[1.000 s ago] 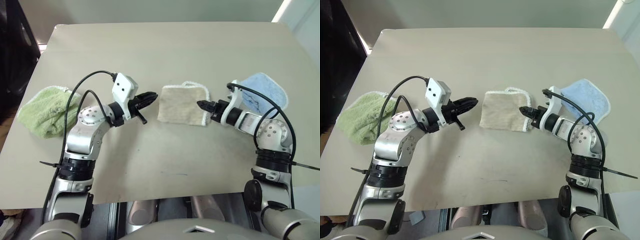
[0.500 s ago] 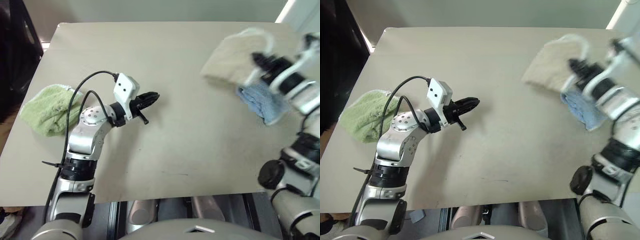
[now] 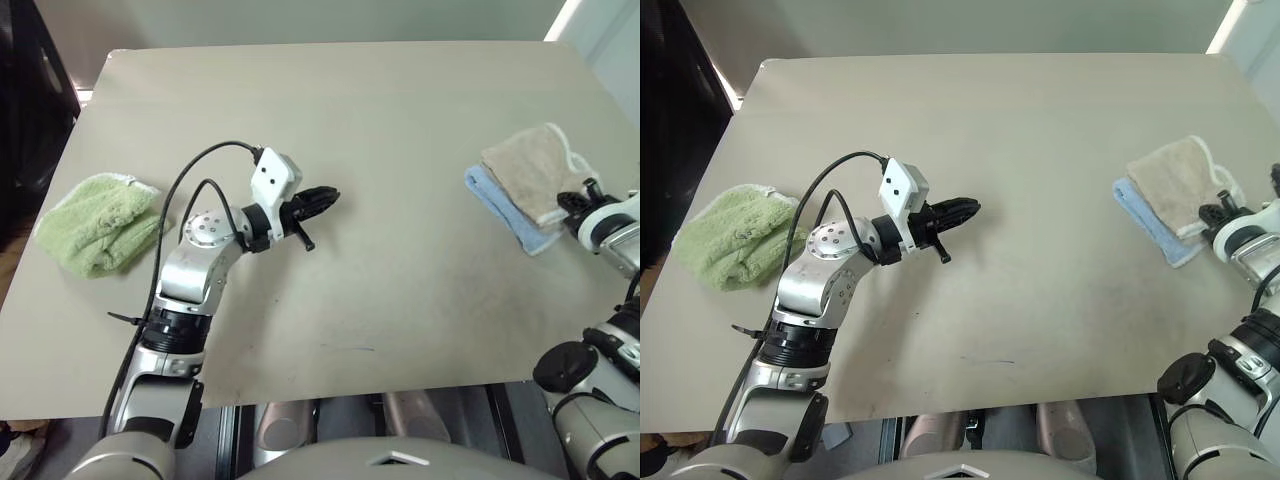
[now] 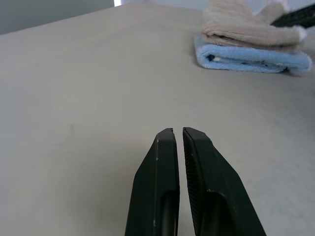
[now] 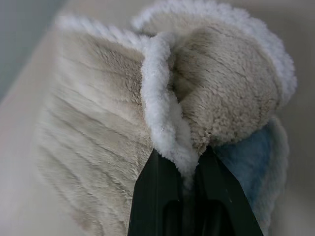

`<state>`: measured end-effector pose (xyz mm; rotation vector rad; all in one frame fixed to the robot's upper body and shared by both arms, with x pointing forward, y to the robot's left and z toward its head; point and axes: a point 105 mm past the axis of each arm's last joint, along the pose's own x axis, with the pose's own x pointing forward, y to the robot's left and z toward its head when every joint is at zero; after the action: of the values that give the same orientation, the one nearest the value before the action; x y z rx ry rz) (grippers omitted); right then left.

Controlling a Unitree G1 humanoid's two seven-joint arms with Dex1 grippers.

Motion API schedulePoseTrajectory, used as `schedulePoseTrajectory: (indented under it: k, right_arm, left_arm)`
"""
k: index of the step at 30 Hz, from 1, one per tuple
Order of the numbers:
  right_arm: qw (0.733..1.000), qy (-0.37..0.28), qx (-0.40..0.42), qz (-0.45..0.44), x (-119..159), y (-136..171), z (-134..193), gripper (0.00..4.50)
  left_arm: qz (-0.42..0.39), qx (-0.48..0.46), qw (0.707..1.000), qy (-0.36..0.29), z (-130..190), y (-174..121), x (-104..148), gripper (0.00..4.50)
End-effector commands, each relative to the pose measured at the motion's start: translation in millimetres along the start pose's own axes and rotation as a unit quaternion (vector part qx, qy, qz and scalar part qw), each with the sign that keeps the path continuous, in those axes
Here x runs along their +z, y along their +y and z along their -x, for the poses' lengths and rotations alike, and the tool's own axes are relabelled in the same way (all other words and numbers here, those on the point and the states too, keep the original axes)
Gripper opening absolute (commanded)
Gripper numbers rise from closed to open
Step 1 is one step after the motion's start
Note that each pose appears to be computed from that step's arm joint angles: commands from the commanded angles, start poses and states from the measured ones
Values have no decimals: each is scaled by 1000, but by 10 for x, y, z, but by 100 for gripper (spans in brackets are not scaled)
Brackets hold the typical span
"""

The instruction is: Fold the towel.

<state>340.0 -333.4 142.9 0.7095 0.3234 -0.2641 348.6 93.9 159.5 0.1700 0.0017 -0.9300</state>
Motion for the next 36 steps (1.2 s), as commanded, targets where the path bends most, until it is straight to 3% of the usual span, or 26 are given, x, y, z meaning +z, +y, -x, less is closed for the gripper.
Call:
schedulePoseTrajectory:
  k: [1,11,36]
  right_arm:
    - [999,-33,3,23,144,66,65,82]
    - [994,-93,35,52,332,250,252,440]
    - [992,-107,34,59,365,254,344,446]
  left_arm:
    - [-16,2,1000,-16,34,4,103,35]
    - [-11,-2,1000,-16,24,-38,73,35]
    - [-9,-8,1000,-17,6,-50,71,35]
